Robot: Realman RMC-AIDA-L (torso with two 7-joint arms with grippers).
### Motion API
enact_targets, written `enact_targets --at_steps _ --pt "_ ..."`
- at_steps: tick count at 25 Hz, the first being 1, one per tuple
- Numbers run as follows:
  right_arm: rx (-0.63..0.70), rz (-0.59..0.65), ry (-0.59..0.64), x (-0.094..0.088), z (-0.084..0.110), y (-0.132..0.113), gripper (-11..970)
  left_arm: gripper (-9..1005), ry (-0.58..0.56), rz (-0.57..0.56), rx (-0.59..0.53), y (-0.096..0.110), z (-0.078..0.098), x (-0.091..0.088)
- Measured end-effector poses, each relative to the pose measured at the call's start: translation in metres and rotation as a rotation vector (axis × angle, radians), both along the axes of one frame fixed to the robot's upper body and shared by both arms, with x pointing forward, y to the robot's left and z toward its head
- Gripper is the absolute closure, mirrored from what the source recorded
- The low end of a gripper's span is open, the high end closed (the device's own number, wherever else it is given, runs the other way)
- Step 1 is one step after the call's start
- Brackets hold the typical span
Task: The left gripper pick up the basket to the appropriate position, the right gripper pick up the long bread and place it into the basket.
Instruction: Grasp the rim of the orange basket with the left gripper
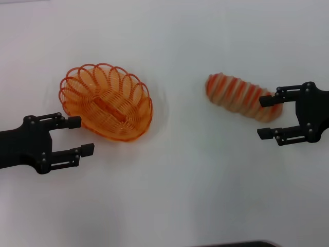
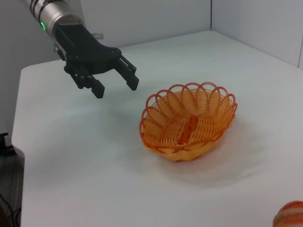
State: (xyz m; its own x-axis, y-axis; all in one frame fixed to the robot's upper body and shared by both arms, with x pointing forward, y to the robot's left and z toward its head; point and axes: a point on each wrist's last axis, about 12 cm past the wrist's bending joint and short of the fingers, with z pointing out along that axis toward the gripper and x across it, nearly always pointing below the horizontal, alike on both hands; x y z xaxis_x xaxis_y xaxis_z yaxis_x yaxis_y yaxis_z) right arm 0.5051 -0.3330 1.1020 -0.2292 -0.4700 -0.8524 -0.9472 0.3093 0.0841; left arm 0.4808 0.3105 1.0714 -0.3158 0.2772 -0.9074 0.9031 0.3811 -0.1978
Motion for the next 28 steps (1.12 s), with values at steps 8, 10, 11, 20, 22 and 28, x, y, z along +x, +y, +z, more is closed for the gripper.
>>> enact_targets --at_steps 8,10,11,20,22,28 --pt "0.002 -0.001 0.003 0.001 0.0 0.0 180 288 0.0 0.0 0.0 0.0 0.0 0.0" --pt "0.004 -0.003 0.008 0.001 0.001 0.001 180 291 0.0 0.0 0.0 0.0 0.0 0.0" --pt "0.004 -0.003 0.009 0.001 0.001 0.001 180 293 0.0 0.0 0.0 0.0 0.0 0.0" --pt "0.009 -0.012 0.007 0.003 0.003 0.0 180 307 0.004 0.092 -0.054 0.004 0.002 0.002" --pt "0.01 -0.014 0.008 0.003 0.003 0.0 180 310 0.024 0.128 -0.074 0.006 0.003 0.004" --pt "0.012 -0.018 0.007 0.004 0.004 -0.001 180 319 0.128 0.229 -0.111 0.005 0.006 0.018"
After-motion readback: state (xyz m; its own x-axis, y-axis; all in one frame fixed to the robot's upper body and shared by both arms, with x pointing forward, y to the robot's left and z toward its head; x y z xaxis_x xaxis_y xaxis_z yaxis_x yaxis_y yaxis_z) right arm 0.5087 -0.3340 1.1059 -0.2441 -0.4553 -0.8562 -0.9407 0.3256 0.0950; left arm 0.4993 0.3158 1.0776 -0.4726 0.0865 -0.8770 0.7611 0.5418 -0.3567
